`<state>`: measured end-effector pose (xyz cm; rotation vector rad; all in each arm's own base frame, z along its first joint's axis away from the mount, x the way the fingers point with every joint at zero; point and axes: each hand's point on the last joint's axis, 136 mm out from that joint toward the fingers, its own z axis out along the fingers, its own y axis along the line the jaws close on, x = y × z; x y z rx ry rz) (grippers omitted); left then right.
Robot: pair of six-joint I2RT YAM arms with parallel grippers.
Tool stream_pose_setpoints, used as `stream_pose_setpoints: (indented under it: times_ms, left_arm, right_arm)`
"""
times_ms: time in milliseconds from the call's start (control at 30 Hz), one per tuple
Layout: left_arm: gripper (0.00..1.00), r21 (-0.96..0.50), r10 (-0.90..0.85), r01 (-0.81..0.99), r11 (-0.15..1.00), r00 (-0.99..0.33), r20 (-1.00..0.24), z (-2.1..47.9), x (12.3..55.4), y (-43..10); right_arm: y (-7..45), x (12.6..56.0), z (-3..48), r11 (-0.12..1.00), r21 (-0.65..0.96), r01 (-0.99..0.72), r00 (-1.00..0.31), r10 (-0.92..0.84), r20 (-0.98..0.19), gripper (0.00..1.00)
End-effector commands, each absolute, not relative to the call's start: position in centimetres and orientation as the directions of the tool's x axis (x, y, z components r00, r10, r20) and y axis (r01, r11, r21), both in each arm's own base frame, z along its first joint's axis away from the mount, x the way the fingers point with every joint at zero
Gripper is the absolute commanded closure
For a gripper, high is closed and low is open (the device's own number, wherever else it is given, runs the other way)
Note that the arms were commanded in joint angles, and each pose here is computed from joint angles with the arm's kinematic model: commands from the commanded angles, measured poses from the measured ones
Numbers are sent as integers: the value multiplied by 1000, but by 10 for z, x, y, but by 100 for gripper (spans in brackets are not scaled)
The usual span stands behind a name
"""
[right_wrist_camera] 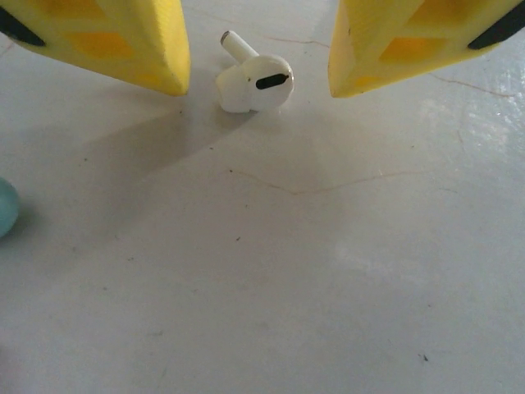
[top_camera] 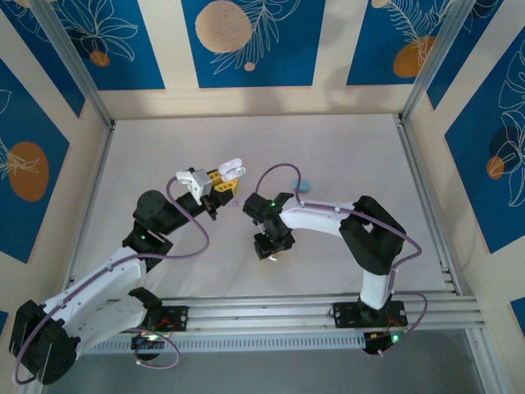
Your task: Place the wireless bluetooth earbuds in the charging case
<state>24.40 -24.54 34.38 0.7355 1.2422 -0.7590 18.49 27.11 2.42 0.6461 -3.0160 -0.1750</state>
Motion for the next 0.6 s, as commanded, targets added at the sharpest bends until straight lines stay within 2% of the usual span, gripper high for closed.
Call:
stream_pose_setpoints:
  times_ms: [0, 300, 567]
  left_arm:
    - [82, 93, -129, 822, 561, 199, -971, 362, 239, -243]
    - [82, 96, -122, 819, 566, 199, -972, 360, 240, -243]
    - [82, 95, -120, 817, 568, 196, -973, 358, 241, -243]
  right_arm:
    - [272, 186, 25, 892, 110, -439, -894, -445, 41, 53]
    - [273, 184, 19, 881, 105, -462, -880, -470, 72, 61]
    - [271, 180, 13, 882, 83, -463, -878, -469, 92, 63]
